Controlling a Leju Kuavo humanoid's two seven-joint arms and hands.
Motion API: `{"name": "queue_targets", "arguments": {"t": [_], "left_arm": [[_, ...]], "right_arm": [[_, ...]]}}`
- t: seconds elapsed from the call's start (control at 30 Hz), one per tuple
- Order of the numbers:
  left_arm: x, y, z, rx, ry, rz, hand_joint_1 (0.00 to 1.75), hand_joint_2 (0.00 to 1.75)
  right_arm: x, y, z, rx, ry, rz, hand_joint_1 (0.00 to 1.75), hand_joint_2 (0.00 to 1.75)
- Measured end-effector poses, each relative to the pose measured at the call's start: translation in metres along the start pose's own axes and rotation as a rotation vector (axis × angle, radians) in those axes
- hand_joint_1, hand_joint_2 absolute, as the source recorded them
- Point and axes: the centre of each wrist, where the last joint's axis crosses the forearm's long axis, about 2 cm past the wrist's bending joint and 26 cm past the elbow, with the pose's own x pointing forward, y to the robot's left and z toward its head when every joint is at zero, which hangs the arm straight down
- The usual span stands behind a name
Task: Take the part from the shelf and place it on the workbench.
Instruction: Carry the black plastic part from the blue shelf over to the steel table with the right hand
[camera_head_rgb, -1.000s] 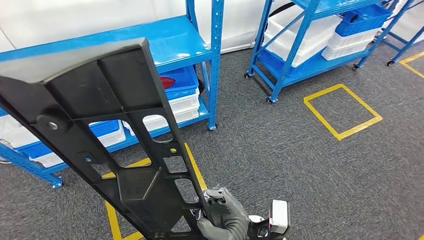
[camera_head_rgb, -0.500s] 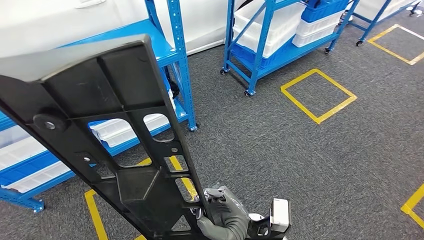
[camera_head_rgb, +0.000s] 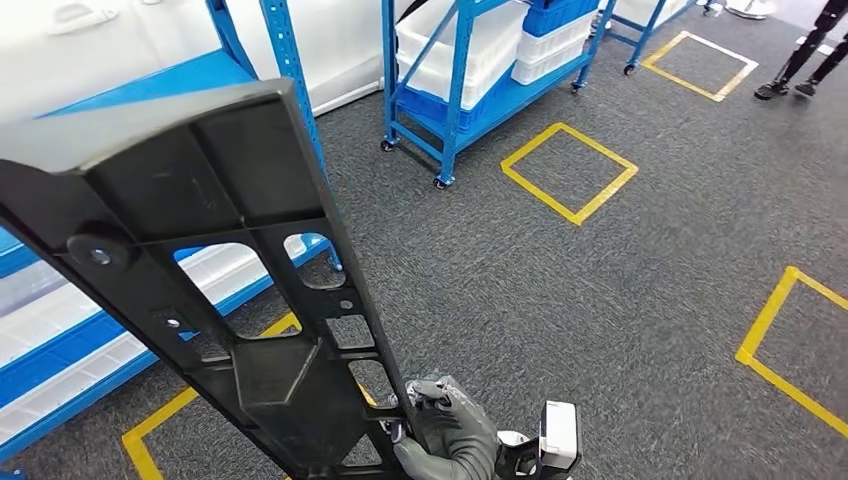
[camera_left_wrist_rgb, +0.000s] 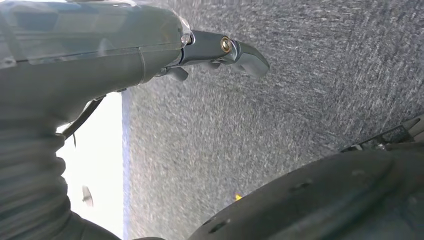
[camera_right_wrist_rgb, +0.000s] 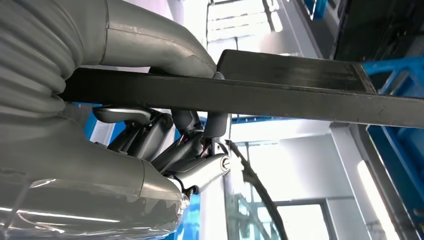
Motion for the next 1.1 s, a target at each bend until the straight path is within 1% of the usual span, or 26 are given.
{"name": "queue_targets", "arguments": {"t": [0.33,0.53,0.8,1.1], "left_arm": [[-0.0040,-0.0016,0.0002,-0.002,0.009,-0.001,0.00,1.75],[0.0031,0.0027,-0.0003,0.008,-0.004,-0.002,0.00,1.75],[0.0049,0.0028,-0.0003,0.007,-0.002,-0.008,0.00,1.75],[0.0007,-0.0006,0.0001,0.002,0.008,-0.005,0.00,1.75]], "right_arm": [[0.0005,0.0002,0.0001,0.000,-0.001,0.001,1.75,1.75],[0.0005,0.0007,-0.0002,0.003,0.003,0.007,1.75,1.75],[0.0008,0.0010,-0.0002,0.005,0.008,0.011,1.75,1.75],[0.0011,0.0002,-0.0010,0.009,0.007,0.013,1.75,1.75]]}}
